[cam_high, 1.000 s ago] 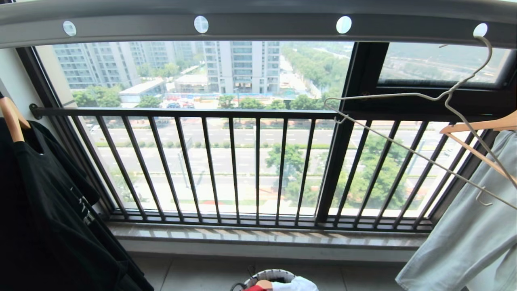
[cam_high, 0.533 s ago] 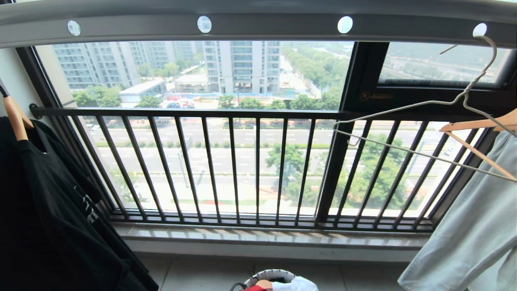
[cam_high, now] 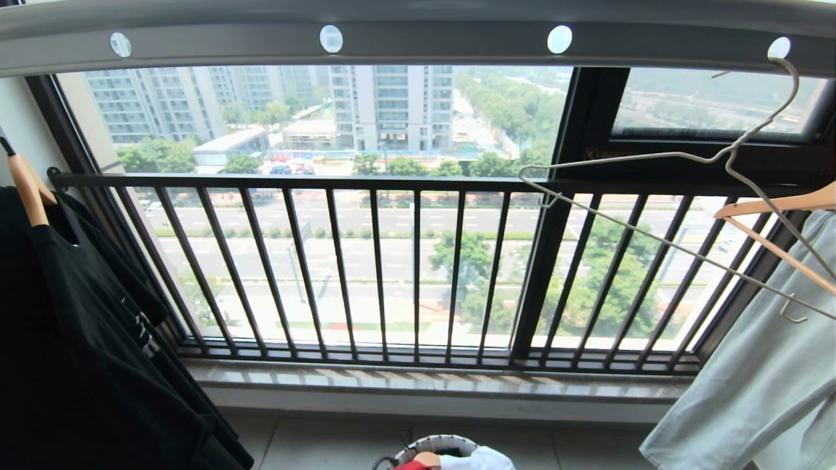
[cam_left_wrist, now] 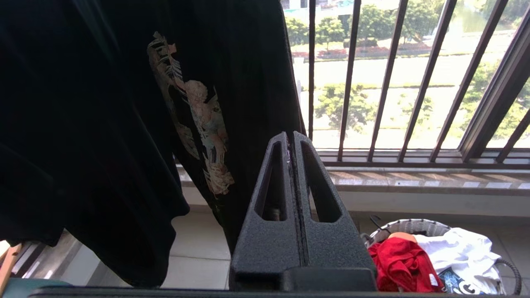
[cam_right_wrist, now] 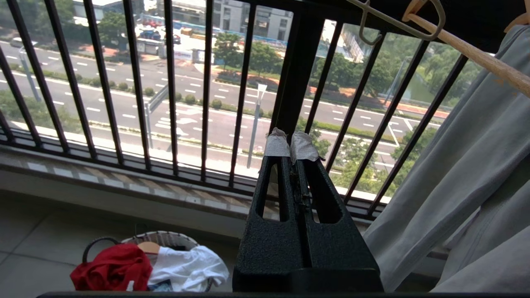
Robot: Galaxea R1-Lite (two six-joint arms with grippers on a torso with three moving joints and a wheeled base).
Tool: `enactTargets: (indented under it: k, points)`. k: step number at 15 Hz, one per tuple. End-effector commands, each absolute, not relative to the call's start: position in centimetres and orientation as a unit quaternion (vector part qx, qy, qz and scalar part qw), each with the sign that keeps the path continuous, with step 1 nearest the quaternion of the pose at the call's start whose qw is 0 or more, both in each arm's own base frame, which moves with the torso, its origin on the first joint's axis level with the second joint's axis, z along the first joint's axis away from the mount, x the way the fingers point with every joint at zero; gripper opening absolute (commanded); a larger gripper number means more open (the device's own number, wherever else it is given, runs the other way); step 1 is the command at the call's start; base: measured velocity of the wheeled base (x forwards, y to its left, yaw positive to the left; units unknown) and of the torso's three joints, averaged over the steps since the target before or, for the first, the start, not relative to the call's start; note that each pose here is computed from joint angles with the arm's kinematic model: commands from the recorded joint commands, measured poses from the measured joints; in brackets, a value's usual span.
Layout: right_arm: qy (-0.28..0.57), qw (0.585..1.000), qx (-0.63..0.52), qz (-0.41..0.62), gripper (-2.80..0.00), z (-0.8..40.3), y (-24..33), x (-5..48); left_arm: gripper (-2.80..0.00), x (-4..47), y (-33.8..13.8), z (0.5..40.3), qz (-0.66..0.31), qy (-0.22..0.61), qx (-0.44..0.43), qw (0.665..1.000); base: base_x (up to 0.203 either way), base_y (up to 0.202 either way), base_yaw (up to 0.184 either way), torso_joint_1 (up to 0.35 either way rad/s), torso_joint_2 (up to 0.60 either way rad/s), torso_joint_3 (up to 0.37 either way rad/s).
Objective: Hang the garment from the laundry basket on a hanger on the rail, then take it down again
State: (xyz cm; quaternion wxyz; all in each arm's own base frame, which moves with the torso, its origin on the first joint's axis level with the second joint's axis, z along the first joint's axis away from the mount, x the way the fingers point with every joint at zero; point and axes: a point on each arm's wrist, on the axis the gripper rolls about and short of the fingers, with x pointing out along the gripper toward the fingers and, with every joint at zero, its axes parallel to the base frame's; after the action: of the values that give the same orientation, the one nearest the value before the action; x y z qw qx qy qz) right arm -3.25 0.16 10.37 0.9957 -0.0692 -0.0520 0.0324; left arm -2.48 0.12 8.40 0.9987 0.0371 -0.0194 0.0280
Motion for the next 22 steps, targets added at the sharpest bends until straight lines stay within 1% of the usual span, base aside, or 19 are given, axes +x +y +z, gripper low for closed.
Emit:
enactTargets:
  k: [1, 3, 4, 6, 10, 12, 22]
  points:
    - [-0.027, 0.997, -0.070, 0.034, -2.80, 9.0, 0.2, -2.7, -2.80, -2.4, 0.1, 8.1, 0.027, -0.014, 0.034, 0.999, 0.000, 0.000, 0.000, 0.000, 0.00, 0.000]
    - [-0.016, 0.997, -0.069, 0.035, -2.80, 8.1, 0.2, -2.4, -2.80, -2.3, 0.1, 7.6, 0.015, 0.000, 0.033, 0.999, 0.000, 0.000, 0.000, 0.000, 0.00, 0.000]
    - [-0.021, 0.997, -0.066, 0.034, -2.80, 7.9, 0.2, -2.3, -2.80, -2.3, 0.1, 7.5, 0.013, 0.002, 0.025, 1.000, 0.000, 0.000, 0.000, 0.000, 0.00, 0.000]
    - [-0.001, 0.997, -0.067, 0.034, -2.80, 7.5, 0.2, -2.3, -2.80, -2.3, 0.1, 7.5, 0.014, 0.002, 0.000, 1.000, 0.000, 0.000, 0.000, 0.000, 0.00, 0.000]
    - [0.006, 0.998, -0.047, 0.029, -2.80, 7.4, 0.1, -2.3, -2.80, -2.3, 0.1, 7.6, 0.015, 0.001, -0.012, 1.000, 0.000, 0.000, 0.000, 0.000, 0.00, 0.000]
    - [0.006, 1.000, -0.021, 0.019, -2.80, 7.4, 0.1, -2.3, -2.80, -2.3, 0.1, 7.6, 0.017, -0.001, -0.035, 0.999, 0.000, 0.000, 0.000, 0.000, 0.00, 0.000]
    - [0.006, 1.000, -0.011, 0.016, -2.80, 7.4, 0.1, -2.3, -2.80, -2.3, 0.1, 7.6, 0.024, -0.002, -0.041, 0.999, 0.000, 0.000, 0.000, 0.000, 0.00, 0.000]
